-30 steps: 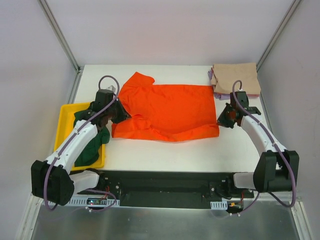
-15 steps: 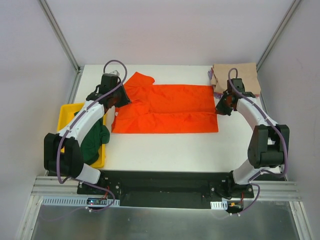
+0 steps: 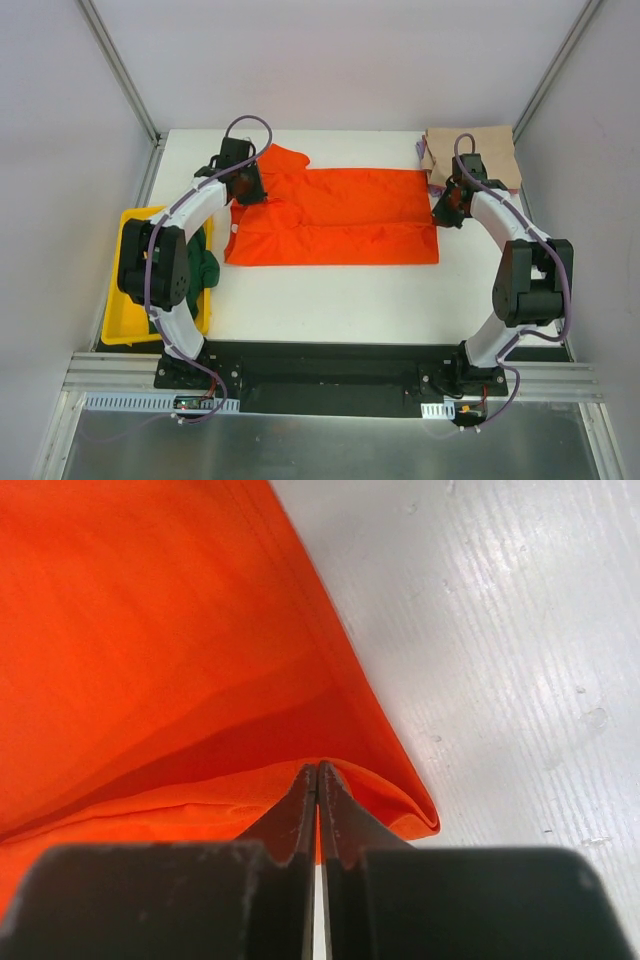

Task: Fold and stack the t-shirts
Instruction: Fold the flattened tshirt in 1/3 of the way

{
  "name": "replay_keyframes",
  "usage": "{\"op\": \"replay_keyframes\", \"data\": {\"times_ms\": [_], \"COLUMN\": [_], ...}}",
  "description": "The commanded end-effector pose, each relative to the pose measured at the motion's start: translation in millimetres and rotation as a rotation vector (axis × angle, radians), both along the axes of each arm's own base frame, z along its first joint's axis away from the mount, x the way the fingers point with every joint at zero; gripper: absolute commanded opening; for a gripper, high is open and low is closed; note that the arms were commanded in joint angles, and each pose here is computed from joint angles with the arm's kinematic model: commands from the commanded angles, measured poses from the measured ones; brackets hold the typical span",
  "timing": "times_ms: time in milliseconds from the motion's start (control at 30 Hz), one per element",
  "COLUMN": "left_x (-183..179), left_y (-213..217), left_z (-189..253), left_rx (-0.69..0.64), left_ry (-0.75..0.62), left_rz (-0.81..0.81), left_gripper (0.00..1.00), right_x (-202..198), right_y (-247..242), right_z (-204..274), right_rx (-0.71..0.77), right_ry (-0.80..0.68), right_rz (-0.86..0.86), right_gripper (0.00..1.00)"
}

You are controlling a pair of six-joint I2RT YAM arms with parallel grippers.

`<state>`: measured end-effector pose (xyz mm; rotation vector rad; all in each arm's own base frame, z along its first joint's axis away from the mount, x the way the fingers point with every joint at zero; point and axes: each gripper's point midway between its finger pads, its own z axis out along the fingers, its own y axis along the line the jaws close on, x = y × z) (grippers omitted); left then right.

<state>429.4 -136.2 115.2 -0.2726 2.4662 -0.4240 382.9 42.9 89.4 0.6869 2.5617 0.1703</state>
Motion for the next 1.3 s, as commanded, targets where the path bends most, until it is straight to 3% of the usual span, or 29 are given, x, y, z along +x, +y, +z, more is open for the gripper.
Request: {"op": "replay_keyframes", "data": {"times_ms": [0, 33, 67, 133, 167, 200, 333, 533, 700, 967, 1267], "left_x": [17.4, 18.9, 20.4, 24.6, 25.9, 25.9, 16.6, -11.5, -27.7, -75.2, -173.5], "left_y": [20.5, 22.2, 21.8, 20.3, 19.5, 18.3, 5.3, -15.3, -26.4, -18.9, -18.3], "left_z": [9.9, 9.7, 9.4, 13.1, 16.3, 20.2, 41.0, 14.3, -28.5, -79.6, -103.2], "left_rx": [0.068, 0.073, 0.074, 0.076, 0.076, 0.071, -0.008, -0.140, -0.208, -0.206, -0.162], "left_ry": [-0.044, -0.044, -0.043, -0.048, -0.044, -0.038, -0.053, 0.062, 0.197, 0.351, 0.438], "left_rz": [0.055, 0.062, 0.059, 0.046, 0.043, 0.040, 0.004, -0.011, -0.003, 0.064, 0.062], "left_gripper": [0.00, 0.08, 0.24, 0.72, 0.93, 0.99, 0.99, 0.99, 0.99, 0.99, 0.99], "right_x": [10.7, 11.7, 13.3, 18.0, 19.6, 20.5, 10.0, -9.9, -12.8, -40.0, -131.0], "right_y": [-13.4, -14.2, -13.4, -12.6, -11.5, -10.3, -8.8, 42.2, 80.3, 82.4, 63.7], "right_z": [3.4, 2.0, 1.7, 3.7, 6.5, 11.1, 23.4, 13.8, -18.6, -64.0, -77.4], "right_rx": [-0.045, -0.048, -0.042, -0.039, -0.037, -0.036, -0.045, 0.034, 0.102, 0.111, 0.105], "right_ry": [-0.013, -0.009, -0.010, -0.019, -0.024, -0.031, -0.055, -0.088, 0.007, 0.126, 0.216], "right_rz": [-0.068, -0.076, -0.080, -0.077, -0.064, -0.054, -0.030, 0.171, 0.265, 0.236, 0.215], "right_gripper": [0.03, 0.07, 0.12, 0.21, 0.35, 0.52, 0.99, 0.96, 0.96, 0.96, 0.96]}}
